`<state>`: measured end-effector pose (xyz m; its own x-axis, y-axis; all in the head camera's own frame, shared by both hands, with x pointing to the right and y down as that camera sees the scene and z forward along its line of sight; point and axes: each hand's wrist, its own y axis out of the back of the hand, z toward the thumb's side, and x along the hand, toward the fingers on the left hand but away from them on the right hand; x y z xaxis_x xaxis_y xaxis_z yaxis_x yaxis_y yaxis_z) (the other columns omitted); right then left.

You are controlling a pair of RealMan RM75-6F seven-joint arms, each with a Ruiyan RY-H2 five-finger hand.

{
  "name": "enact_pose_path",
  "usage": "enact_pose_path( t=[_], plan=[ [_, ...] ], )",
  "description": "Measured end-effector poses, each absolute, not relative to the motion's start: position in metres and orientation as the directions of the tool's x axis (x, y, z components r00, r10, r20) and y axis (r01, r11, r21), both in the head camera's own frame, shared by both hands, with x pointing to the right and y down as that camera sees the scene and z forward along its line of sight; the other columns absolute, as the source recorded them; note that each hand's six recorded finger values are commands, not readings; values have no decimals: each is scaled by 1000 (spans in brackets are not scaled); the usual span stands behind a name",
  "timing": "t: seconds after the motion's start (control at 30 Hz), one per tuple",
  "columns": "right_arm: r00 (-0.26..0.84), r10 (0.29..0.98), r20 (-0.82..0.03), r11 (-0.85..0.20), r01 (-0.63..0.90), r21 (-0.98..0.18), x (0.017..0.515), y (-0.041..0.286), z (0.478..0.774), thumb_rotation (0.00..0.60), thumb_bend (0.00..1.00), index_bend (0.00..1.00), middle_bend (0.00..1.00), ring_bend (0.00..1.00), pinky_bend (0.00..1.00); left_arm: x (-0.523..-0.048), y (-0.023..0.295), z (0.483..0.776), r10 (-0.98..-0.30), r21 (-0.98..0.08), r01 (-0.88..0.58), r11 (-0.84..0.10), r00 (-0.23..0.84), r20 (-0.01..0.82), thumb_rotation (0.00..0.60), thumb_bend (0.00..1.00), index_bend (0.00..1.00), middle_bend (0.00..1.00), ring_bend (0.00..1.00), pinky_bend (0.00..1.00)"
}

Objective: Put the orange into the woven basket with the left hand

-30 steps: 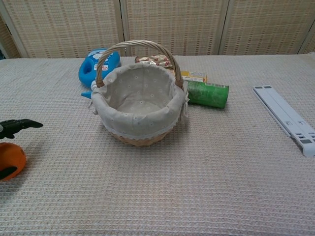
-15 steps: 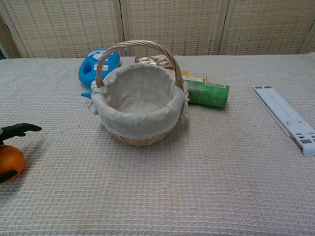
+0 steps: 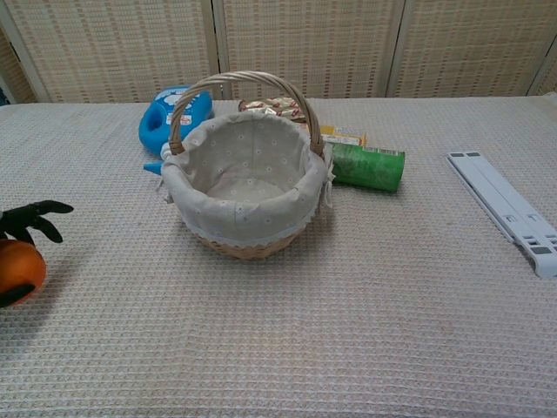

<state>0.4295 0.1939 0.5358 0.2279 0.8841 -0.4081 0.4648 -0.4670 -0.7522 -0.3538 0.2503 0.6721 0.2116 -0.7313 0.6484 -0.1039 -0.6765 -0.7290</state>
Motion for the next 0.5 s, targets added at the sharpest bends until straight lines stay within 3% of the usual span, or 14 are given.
enact_pose_path(
  t=[0.23,0.4,0.5],
  plan=[
    [232,884,-407,-468,467,-750,430,194,535,600,264,20,19,0,245,-348,201,634,-866,-867,-119,-485,208,456,600,413,315,362,434,833],
    [237,882,-408,-472,467,-748,430,194,535,600,263,20,19,0,245,-339,167,619,-901,-911,-93,-402,213,377,600,434,447,483,538,876],
    [238,882,-408,-472,467,-748,430,194,535,600,263,20,19,0,245,-329,151,616,-908,-917,-107,-385,222,356,600,433,454,514,553,888]
  ],
)
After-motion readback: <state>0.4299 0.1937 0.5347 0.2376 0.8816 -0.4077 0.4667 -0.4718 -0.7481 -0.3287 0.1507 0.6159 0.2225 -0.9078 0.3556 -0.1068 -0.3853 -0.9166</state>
